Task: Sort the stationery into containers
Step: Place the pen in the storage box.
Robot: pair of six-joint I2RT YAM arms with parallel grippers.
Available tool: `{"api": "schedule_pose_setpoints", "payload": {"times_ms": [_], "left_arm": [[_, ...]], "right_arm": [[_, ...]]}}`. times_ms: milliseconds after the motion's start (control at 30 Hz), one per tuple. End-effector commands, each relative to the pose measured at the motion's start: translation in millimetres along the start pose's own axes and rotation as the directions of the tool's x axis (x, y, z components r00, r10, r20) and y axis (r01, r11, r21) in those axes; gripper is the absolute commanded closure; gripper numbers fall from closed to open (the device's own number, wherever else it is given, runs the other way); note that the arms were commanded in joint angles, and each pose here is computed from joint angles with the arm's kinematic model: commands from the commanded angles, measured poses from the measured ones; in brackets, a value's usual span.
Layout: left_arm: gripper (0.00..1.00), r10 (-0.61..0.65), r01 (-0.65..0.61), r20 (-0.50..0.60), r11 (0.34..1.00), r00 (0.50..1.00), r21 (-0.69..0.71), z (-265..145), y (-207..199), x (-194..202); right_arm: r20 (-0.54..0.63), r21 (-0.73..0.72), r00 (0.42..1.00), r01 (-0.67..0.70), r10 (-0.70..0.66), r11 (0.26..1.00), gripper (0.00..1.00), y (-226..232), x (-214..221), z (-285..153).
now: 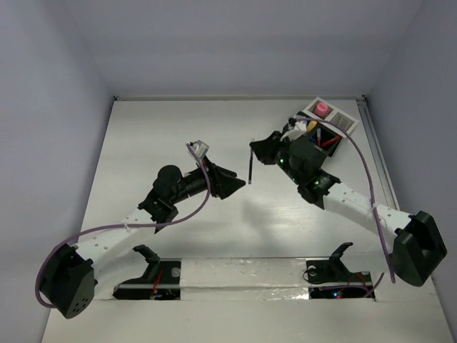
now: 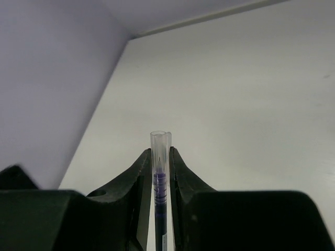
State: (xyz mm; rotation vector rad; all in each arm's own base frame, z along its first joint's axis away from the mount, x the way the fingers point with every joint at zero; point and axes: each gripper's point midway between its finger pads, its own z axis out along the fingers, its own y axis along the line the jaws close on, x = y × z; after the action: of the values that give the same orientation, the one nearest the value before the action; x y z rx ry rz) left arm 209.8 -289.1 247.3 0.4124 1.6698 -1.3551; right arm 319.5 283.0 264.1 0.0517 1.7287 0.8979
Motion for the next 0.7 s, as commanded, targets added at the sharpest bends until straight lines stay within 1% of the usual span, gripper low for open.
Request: {"api": "schedule_pose_setpoints", "payload": {"times_ms": [0,33,67,100,133,167,200,233,267,300,400,433,500,533,600,633,667], "left_arm": [[0.4,0.069,-0.071,0.061,0.997,0.996,0.032,-3,-9,-8],[0.37,0.074,-0.076,0.059,0.997,0.996,0.03,-5,-9,-6],[0.32,0.086,-0.089,0.072,0.995,0.994,0.041,-8,-15,-8],[0.3,0.09,-0.093,0.079,0.995,0.993,0.036,-10,-15,-8],[0.29,0.093,-0.096,0.081,0.995,0.992,0.038,-11,-17,-7],[0.25,0.098,-0.101,0.091,0.994,0.991,0.033,-13,-17,-9],[0.24,0.111,-0.115,0.106,0.993,0.988,0.029,-16,-20,-10],[0.22,0.118,-0.121,0.115,0.992,0.986,0.02,-18,-20,-12],[0.02,0.124,-0.124,0.124,0.992,0.985,-0.003,-20,-15,-12],[0.01,0.141,-0.14,0.139,0.99,0.98,-0.011,-22,-15,-14],[0.01,0.163,-0.16,0.158,0.987,0.974,-0.031,-25,-10,-14],[0.01,0.163,-0.161,0.155,0.987,0.974,-0.028,-24,-11,-12],[0.01,0.166,-0.163,0.156,0.986,0.974,-0.029,-24,-9,-10],[0.01,0.169,-0.167,0.158,0.986,0.973,-0.03,-24,-9,-10],[0.01,0.171,-0.166,0.156,0.985,0.973,-0.044,-25,-4,-6],[0.01,0.173,-0.168,0.155,0.985,0.973,-0.05,-26,-2,-5],[0.01,0.177,-0.169,0.154,0.984,0.972,-0.063,-27,1,-3]], "right_arm": [[0.121,0.059,0.992,0.013,-0.02,0.998,1.0,-13,-63,10],[0.175,0.103,0.984,0.013,-0.031,0.995,1.0,-28,-89,11],[0.183,0.131,0.982,0.013,-0.037,0.991,1.0,-39,-97,11],[0.204,0.155,0.978,0.013,-0.045,0.988,1.0,-47,-107,9],[0.248,0.21,0.965,0.028,-0.081,0.977,1.0,-60,-124,4],[0.285,0.276,0.952,0.029,-0.111,0.961,1.0,-81,-142,-3],[0.302,0.322,0.943,0.034,-0.137,0.946,1.0,-92,-153,-9],[0.324,0.426,0.923,0.052,-0.206,0.903,1.0,-113,-166,-18],[0.349,0.503,0.905,0.038,-0.243,0.864,1.0,-138,-182,-30],[0.353,0.546,0.897,0.034,-0.267,0.837,1.0,-153,-188,-37],[0.384,0.679,0.854,-0.005,-0.35,0.734,1.0,-200,-209,-61],[0.401,0.702,0.836,-0.017,-0.375,0.712,1.0,-207,-218,-67],[0.398,0.754,0.815,-0.028,-0.422,0.656,1.0,-224,-227,-72],[0.403,0.785,0.789,-0.037,-0.464,0.618,1.0,-231,-239,-81],[0.39,0.81,0.767,-0.024,-0.509,0.585,1.0,-234,-246,-82],[0.373,0.832,0.738,0.002,-0.562,0.555,1.0,-236,-254,-82],[0.358,0.845,0.728,0.013,-0.585,0.534,1.0,-239,-255,-82]]}}
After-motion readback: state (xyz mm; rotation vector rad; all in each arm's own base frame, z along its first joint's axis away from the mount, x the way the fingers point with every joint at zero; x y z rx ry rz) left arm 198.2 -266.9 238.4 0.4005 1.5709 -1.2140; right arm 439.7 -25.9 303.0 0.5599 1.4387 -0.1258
